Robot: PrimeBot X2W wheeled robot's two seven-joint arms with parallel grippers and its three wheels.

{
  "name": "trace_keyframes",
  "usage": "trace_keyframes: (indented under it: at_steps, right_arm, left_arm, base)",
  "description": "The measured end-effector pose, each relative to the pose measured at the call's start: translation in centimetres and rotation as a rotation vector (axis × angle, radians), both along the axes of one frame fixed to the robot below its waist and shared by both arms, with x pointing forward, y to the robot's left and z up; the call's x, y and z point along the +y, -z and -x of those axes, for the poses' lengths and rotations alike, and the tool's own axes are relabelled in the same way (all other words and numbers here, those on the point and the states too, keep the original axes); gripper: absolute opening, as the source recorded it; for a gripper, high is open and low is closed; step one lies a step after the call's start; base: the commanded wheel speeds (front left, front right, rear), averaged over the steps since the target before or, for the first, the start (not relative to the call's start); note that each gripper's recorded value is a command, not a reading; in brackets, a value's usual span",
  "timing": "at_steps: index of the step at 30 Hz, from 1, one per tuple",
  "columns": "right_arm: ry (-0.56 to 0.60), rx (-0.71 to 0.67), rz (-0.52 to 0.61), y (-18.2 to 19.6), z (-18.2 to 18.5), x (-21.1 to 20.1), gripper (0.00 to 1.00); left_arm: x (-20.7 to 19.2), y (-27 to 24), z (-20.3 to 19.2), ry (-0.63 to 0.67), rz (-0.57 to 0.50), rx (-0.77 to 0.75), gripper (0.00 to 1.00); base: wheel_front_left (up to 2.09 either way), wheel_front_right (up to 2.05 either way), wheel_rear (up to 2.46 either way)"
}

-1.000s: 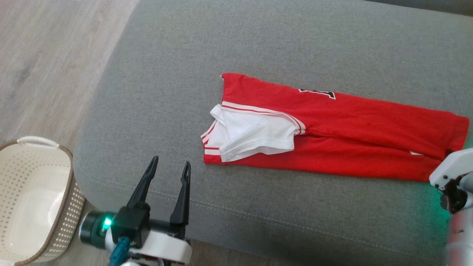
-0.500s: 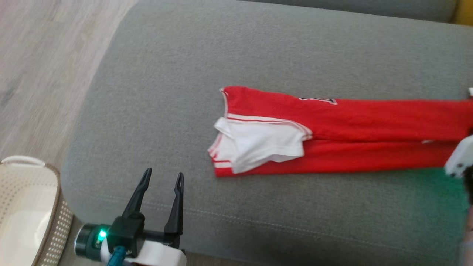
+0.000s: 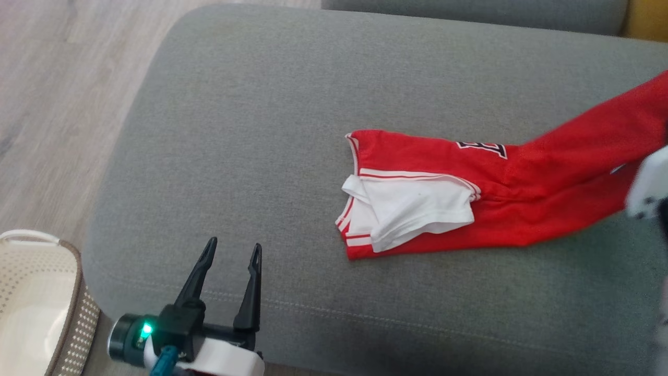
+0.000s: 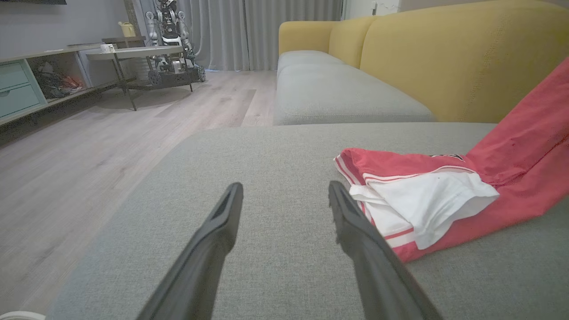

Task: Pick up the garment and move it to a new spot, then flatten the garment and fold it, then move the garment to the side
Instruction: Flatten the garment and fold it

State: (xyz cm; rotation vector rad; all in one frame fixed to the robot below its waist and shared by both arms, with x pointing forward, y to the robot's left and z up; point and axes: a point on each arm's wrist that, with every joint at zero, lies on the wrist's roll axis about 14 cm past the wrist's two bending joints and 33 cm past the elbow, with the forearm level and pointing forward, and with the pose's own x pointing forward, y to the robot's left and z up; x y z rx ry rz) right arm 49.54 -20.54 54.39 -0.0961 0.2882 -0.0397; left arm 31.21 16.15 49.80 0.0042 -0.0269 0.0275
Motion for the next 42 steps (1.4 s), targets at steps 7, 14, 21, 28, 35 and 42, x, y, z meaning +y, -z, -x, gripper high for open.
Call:
trace_keyframes:
  at_steps: [7, 14, 21, 28, 35, 42]
  right_arm:
    - [-0.172, 0.011, -0.041, 0.0, 1.0, 6.6, 0.0]
    - [-0.323, 0.065, -0.166, 1.9, 1.5, 12.5, 0.0]
    - [-0.486, 0.146, -0.292, 5.1, 2.8, 18.8, 0.0]
    - [-0.59, 0.187, -0.332, 6.5, 3.8, 23.0, 0.0]
    - [-0.668, 0.186, -0.367, 6.2, 4.1, 26.3, 0.0]
    - [-0.713, 0.228, -0.387, 7.3, 5.2, 28.1, 0.0]
  left_arm:
    - [1.3, 0.0, 0.7, -0.034, -0.02, -0.002, 1.0]
    - [2.2, -0.1, 1.4, -0.058, -0.025, -0.005, 1.0]
    - [3.3, 0.3, 2.5, -0.089, -0.044, 0.01, 1.0]
    - [4.0, 0.5, 3.2, -0.115, -0.044, 0.018, 1.0]
    - [4.3, 0.6, 3.6, -0.136, -0.038, 0.02, 1.0]
    - [4.3, 0.5, 3.9, -0.148, -0.032, 0.017, 1.0]
  base:
    - [0.0, 0.0, 0.0]
    - [0.0, 0.0, 0.0]
    - [0.0, 0.0, 0.0]
    - [0.0, 0.0, 0.0]
    - [0.0, 0.0, 0.0]
    - [0.0, 0.0, 0.0]
